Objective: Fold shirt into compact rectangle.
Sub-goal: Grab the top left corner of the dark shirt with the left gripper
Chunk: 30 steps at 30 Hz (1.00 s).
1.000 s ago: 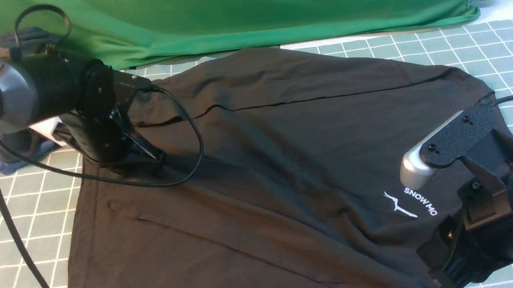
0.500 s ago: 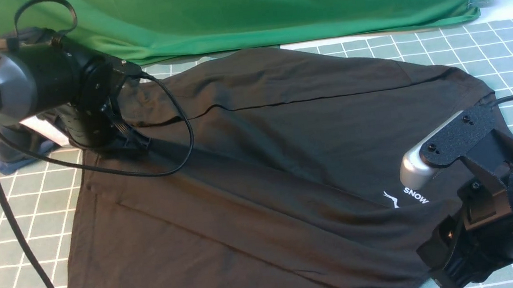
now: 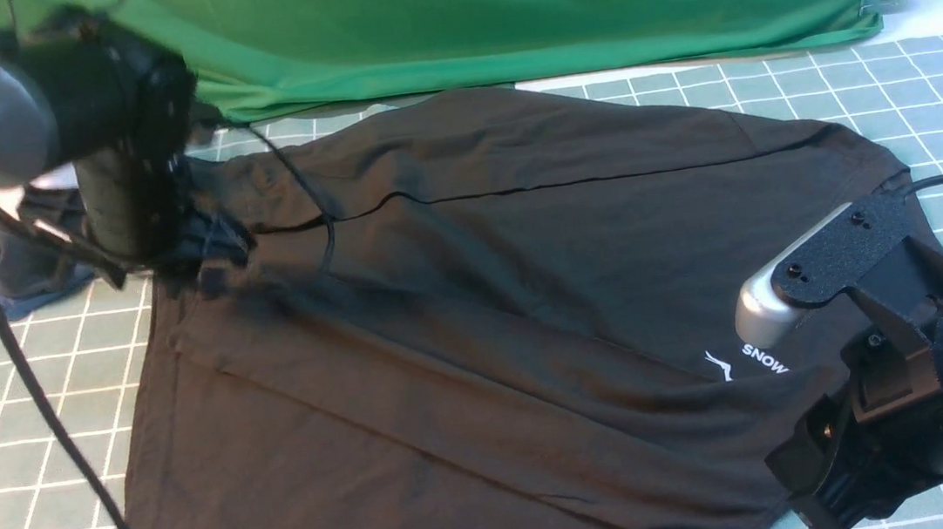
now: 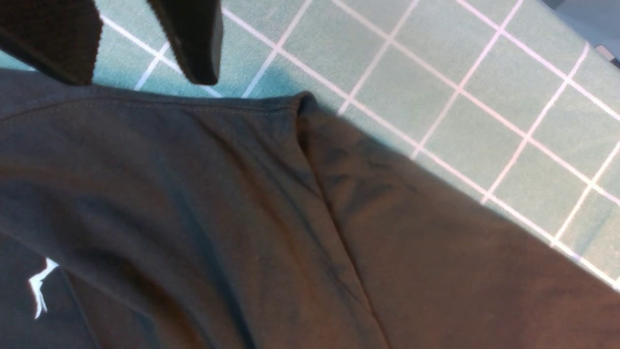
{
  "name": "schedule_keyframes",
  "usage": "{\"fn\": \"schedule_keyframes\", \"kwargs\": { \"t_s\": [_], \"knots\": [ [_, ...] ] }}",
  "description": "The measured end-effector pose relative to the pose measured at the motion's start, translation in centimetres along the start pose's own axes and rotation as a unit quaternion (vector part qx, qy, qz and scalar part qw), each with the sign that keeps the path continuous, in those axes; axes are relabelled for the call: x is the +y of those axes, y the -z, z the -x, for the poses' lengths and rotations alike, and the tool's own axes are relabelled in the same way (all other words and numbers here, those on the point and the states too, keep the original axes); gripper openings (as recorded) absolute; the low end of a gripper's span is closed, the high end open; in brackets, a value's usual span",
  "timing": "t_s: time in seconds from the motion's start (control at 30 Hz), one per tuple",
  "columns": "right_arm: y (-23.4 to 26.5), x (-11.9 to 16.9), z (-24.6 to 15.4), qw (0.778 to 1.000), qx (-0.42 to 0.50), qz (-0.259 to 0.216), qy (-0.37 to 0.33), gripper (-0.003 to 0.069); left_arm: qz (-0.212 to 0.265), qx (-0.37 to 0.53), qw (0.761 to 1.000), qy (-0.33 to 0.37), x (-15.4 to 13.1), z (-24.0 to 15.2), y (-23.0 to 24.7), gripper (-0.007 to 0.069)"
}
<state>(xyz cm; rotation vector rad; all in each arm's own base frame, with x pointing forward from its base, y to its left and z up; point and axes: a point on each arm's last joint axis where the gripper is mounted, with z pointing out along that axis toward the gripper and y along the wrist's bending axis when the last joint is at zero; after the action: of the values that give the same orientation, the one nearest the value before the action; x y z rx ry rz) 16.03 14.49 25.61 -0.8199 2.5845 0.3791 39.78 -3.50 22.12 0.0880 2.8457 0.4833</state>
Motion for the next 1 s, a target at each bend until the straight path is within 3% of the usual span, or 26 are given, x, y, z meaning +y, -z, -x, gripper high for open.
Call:
{"fn": "schedule_keyframes", "kwargs": {
  "t_s": [0.1,0.17,0.3,0.7,1.0],
  "knots": [
    [0.0,0.0,0.0,1.0,0.0,0.0,0.0,0.0274,-0.021,-0.028,0.998,0.046,0.2,1.3,1.4,0.041],
    [0.0,0.0,0.0,1.0,0.0,0.0,0.0,0.0274,-0.067,-0.071,0.991,0.097,0.5,3.0,2.4,0.0446],
    [0.0,0.0,0.0,1.0,0.0,0.0,0.0,0.0274,-0.112,-0.105,0.979,0.132,0.6,5.0,1.5,0.0459],
    [0.0,0.0,0.0,1.0,-0.001,0.0,0.0,0.0274,-0.09,-0.068,0.982,0.151,0.8,6.7,-6.6,0.0463],
    [0.0,0.0,0.1,1.0,-0.003,0.0,0.0,0.0274,-0.099,-0.096,0.977,0.165,1.2,7.3,-8.0,0.0463]
  ]
}}
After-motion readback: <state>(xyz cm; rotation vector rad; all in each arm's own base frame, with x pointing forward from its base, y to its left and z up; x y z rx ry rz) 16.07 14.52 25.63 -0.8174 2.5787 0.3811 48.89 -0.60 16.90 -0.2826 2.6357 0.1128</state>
